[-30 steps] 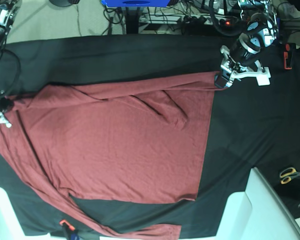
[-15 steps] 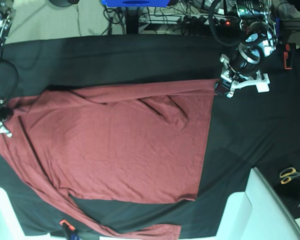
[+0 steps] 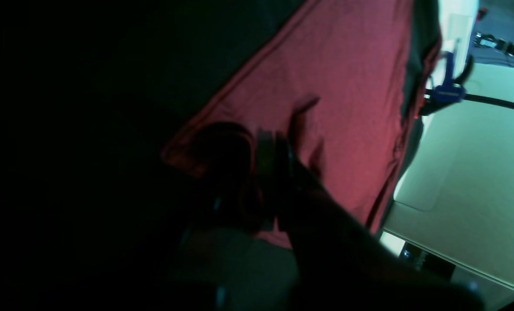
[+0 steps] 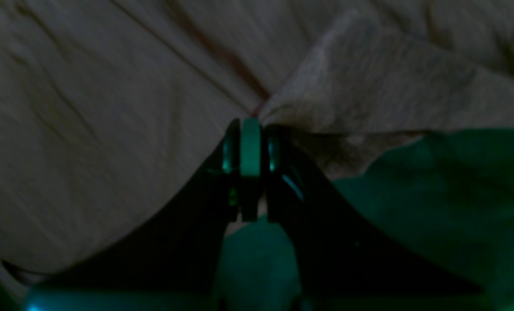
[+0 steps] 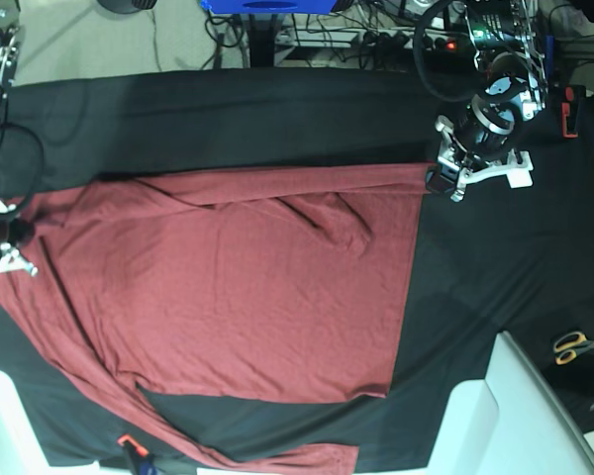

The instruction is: Fold the T-shirt properly

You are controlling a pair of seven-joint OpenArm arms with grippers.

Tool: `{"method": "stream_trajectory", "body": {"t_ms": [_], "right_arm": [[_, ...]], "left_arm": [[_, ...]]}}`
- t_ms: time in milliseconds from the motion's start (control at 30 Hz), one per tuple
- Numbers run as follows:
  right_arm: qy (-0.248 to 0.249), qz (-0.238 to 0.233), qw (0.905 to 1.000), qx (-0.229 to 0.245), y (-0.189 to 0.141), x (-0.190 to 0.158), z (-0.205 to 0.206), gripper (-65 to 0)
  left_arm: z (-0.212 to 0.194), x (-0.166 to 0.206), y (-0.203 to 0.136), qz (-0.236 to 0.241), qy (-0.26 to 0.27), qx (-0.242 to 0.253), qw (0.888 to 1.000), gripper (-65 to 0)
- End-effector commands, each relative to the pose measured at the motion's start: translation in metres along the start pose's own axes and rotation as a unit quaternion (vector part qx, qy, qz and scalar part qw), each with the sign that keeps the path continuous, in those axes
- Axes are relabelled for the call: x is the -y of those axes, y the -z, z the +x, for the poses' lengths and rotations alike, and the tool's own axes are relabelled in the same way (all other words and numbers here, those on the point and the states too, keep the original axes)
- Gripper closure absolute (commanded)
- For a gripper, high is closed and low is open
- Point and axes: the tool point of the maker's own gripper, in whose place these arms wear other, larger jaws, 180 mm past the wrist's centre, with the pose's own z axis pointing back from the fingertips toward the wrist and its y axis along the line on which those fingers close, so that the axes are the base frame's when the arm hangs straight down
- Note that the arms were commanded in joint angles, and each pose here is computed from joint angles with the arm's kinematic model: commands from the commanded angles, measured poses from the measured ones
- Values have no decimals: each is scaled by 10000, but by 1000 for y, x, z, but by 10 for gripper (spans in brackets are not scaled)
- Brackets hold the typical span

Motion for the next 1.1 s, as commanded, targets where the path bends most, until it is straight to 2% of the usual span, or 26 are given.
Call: {"method": "stream_trajectory", "body": {"t_ms": [0,467,1067], "right_arm": [[27,-64,9997,215,-7,5,21,-2],[74,-58,9996,281,-5,5,25,-2],[57,-30,9989,467,-6,3,32,0]], "left_arm": [[9,12,-1,-197,68,113,9997,0],[8,6,13,-114,-114,34,9999,0],[22,20,18,-230,35,118,9997,0]]}}
